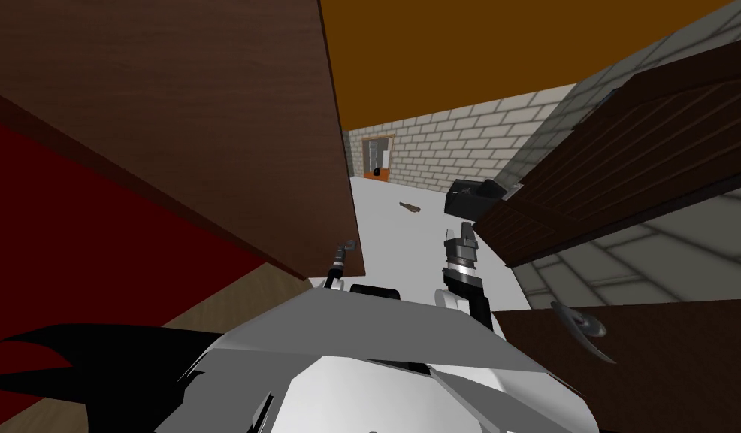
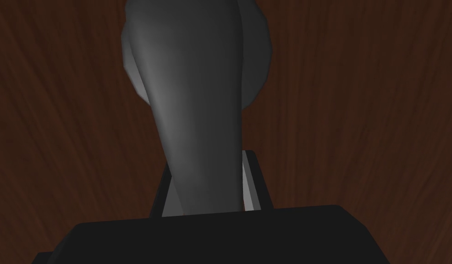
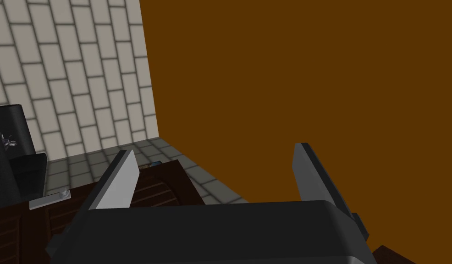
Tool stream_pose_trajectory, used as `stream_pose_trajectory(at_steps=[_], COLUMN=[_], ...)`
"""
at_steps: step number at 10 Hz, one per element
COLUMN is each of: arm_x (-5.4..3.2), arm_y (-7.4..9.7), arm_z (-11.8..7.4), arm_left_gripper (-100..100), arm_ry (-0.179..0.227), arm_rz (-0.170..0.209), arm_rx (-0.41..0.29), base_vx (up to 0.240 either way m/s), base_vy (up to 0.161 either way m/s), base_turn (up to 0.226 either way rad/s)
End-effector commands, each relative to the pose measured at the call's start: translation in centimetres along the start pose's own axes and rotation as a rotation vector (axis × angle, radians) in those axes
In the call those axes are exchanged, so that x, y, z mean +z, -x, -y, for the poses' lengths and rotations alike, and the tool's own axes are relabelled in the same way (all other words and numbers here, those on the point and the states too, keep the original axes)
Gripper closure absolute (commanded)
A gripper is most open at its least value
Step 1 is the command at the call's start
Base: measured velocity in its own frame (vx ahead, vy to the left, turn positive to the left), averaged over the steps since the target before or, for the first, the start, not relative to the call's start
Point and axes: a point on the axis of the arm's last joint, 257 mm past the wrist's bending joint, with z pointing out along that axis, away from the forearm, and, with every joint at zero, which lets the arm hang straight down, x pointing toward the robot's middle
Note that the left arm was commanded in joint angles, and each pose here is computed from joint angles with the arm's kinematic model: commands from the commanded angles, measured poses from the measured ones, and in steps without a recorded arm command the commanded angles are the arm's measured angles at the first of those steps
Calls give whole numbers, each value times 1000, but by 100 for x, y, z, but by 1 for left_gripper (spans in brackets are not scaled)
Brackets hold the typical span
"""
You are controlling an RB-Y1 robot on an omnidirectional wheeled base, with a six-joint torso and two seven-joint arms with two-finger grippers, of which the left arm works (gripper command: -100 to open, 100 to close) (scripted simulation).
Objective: Push the door open
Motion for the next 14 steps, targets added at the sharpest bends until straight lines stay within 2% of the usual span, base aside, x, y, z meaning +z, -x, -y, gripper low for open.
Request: stream_pose_trajectory(at_steps=[1,2,3,4,6,7,9,11,12,14], arm_x=[31,31,31,26,19,19,1,1,-18,-35], arm_y=[222,298,298,446,549,549,700,700,799,860], arm_z=[44,46,46,50,52,52,50,50,44,37], arm_left_gripper=[100,100,100,100,100,100,100,100,100,100], arm_ry=[-9,-10,-10,-10,-11,-11,-11,-11,-10,-9], arm_rz=[32,47,47,79,104,104,145,145,176,199], arm_rx=[15,17,17,20,19,19,15,15,7,0], base_vx=[186,194,130,143,181,128,188,85,126,187], base_vy=[-71,-67,-39,-70,-67,-57,-75,-29,-33,-83], base_turn=[65,60,27,74,78,21,70,26,32,91])
